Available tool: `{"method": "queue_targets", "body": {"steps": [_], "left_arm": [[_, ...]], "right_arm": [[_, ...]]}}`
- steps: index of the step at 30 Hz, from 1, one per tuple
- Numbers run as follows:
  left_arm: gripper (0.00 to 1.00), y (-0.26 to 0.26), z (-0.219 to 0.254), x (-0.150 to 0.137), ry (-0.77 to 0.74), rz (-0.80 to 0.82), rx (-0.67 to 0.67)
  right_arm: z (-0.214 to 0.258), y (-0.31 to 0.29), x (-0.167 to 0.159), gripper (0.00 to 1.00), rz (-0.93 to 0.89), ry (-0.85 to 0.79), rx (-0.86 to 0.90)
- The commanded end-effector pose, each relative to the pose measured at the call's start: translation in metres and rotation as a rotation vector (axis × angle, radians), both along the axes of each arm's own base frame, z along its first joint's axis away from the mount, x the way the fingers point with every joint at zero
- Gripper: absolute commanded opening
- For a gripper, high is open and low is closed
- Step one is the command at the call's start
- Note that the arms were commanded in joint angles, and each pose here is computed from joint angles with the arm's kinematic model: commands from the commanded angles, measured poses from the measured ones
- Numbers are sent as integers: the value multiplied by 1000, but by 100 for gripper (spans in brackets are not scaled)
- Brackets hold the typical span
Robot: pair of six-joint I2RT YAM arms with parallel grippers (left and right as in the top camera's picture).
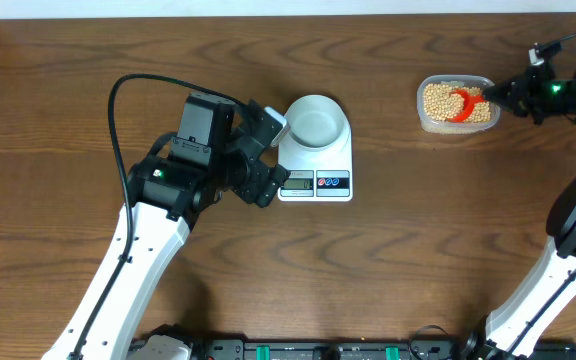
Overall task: Scoop item into bowl and weigh 50g on scale
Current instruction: 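Lift the filled red scoop out of the soybean tub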
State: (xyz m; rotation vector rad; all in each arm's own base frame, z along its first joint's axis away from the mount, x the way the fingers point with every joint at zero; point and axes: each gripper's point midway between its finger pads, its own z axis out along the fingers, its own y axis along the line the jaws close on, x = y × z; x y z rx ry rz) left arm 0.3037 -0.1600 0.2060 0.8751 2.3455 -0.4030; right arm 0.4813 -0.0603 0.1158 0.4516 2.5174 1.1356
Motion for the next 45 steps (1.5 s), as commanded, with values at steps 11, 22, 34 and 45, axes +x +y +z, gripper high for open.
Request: {"method": "queue_targets", "body": {"steps": [11, 22, 34, 45], "left_arm": [[85, 0, 1, -1, -6, -12, -1], [84, 0, 1, -1, -6, -12, -1], [85, 0, 1, -1, -6, -12, -1], [85, 0, 1, -1, -6, -12, -1]], "right_arm": [[12, -9, -3, 1, 1, -63, 108], [33, -15, -4, 1, 10, -155, 218], [51, -2, -3, 1, 42, -205, 319], [57, 33, 4, 1, 103, -197, 361]]}}
